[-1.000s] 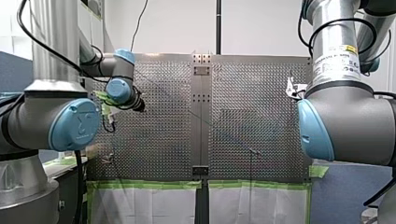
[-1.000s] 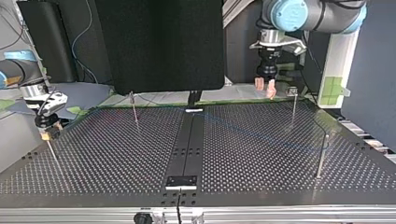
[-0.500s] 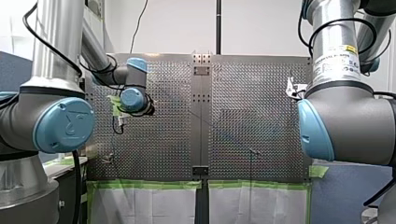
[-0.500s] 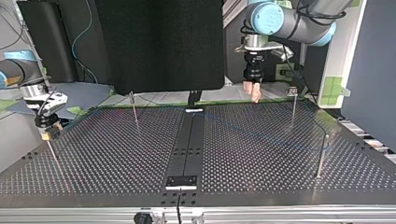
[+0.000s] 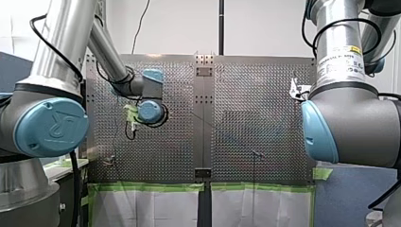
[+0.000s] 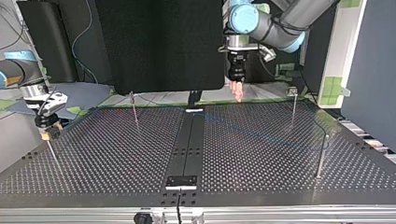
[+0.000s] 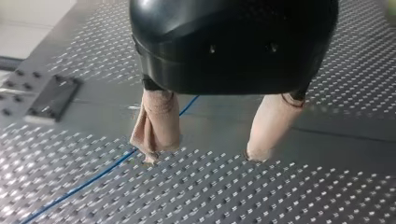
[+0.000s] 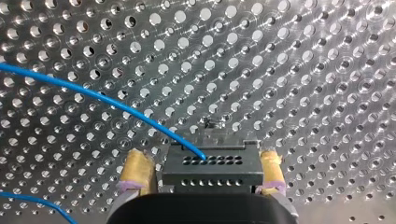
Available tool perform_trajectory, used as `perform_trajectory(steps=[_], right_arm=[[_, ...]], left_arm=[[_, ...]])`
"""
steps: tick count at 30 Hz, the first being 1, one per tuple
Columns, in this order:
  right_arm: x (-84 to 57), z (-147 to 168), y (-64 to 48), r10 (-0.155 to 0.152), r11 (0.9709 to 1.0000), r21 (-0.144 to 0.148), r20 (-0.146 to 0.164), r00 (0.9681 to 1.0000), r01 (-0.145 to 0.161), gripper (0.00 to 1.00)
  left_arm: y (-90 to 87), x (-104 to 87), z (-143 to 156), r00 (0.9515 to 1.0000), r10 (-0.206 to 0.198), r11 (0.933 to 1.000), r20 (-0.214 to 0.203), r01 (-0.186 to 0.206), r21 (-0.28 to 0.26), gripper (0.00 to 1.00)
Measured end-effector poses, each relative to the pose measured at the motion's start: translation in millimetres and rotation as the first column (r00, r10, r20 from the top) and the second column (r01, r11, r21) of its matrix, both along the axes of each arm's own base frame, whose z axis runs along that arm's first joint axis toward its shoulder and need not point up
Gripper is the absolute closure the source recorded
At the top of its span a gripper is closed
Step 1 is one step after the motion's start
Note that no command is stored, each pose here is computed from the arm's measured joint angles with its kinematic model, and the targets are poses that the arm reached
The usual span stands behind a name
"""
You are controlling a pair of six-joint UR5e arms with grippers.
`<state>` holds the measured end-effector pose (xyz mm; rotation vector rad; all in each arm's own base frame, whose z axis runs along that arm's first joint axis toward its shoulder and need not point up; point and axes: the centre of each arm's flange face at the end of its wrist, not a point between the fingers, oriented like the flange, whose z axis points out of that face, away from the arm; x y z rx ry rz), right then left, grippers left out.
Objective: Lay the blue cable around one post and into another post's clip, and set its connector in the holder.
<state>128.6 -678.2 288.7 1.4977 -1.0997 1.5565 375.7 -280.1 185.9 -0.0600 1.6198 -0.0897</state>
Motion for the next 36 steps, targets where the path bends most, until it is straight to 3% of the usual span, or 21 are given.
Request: perform_trajectory(steps=[11,19,25,30,36], right_arm=[[0.0,0.0,0.0,0.0,1.0,0.0,0.0,1.0,0.0,0.0],[-0.1,0.0,0.0,0.0,1.0,0.0,0.0,1.0,0.0,0.0],[0.0,0.0,0.0,0.0,1.0,0.0,0.0,1.0,0.0,0.0],[0.0,0.0,0.0,0.0,1.0,0.0,0.0,1.0,0.0,0.0],[0.0,0.0,0.0,0.0,1.0,0.0,0.0,1.0,0.0,0.0]], left_arm=[[-26.1,-25.2,-39.4,1.0,-0.001,0.9997,-0.009,0.001,0.023,0.0],[-42.2,-41.6,-41.7,0.9999,-0.002,0.9998,0.012,0.002,0.018,0.0],[-59.9,-57.5,-41.1,0.9974,-0.061,0.9981,0.04,0.061,-0.003,0.0],[-71.0,-81.7,-47.8,0.9892,-0.138,0.9893,0.049,0.14,-0.042,0.0],[-71.8,-111.8,-58.3,0.9861,-0.159,0.9828,0.049,0.163,-0.088,0.0]])
